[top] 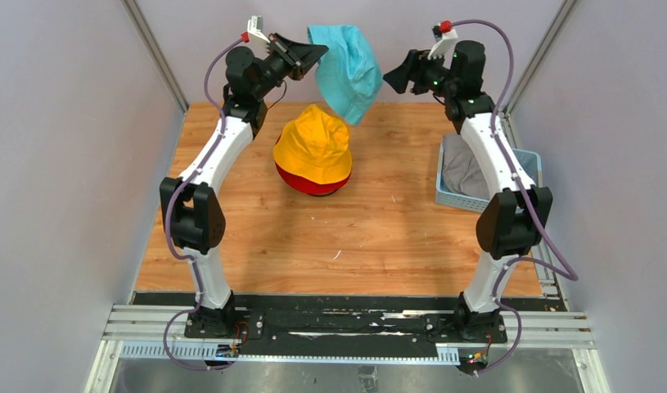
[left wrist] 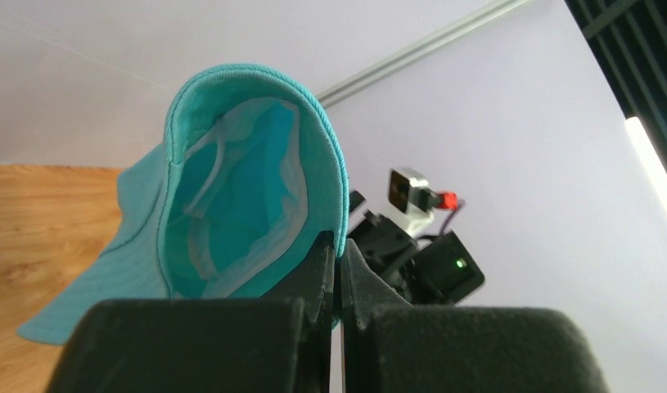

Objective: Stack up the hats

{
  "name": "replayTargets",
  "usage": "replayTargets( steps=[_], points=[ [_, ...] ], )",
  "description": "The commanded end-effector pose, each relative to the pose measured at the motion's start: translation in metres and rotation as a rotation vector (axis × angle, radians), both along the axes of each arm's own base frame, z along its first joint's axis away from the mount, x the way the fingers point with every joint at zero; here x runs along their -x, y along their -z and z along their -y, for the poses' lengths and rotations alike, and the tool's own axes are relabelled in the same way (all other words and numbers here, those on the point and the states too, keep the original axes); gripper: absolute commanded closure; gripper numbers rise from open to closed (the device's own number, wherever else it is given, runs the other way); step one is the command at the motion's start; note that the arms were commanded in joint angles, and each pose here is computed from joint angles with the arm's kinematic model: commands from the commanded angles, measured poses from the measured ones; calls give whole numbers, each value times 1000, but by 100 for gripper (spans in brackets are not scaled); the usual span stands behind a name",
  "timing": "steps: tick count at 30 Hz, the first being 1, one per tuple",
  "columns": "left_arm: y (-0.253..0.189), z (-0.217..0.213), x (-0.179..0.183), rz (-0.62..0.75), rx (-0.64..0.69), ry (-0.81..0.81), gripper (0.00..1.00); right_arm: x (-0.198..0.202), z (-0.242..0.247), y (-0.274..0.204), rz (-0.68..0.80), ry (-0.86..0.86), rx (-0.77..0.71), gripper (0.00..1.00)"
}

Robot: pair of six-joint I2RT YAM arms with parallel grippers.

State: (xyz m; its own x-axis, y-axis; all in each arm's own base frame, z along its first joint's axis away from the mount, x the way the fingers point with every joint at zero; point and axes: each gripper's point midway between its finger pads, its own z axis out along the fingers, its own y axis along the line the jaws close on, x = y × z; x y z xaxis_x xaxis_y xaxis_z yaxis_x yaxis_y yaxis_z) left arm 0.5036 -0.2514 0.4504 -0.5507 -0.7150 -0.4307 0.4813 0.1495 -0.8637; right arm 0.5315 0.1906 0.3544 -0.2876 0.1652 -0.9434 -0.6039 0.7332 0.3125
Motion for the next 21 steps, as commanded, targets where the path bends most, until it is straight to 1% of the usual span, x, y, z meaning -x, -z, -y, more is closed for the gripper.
replayTargets(
  steps=[1,4,8,10,15,21],
  points=[
    [-25,3,-15,37,69,-53,100,10,27,-30,101,92,28,28],
    [-33,5,-24,54,91,-86,100,27,20,-38,131,56,47,28],
    [-38,7,-36,56,124,-122,100,40,4,-29,182,68,166,28],
    [-38,9,-41,62,126,-117,100,45,-1,-24,192,70,194,28],
    [-32,15,-45,56,121,-90,100,47,-9,-14,181,49,205,28],
    [-11,17,-44,32,83,-84,100,50,-12,-6,174,30,206,28]
  ],
)
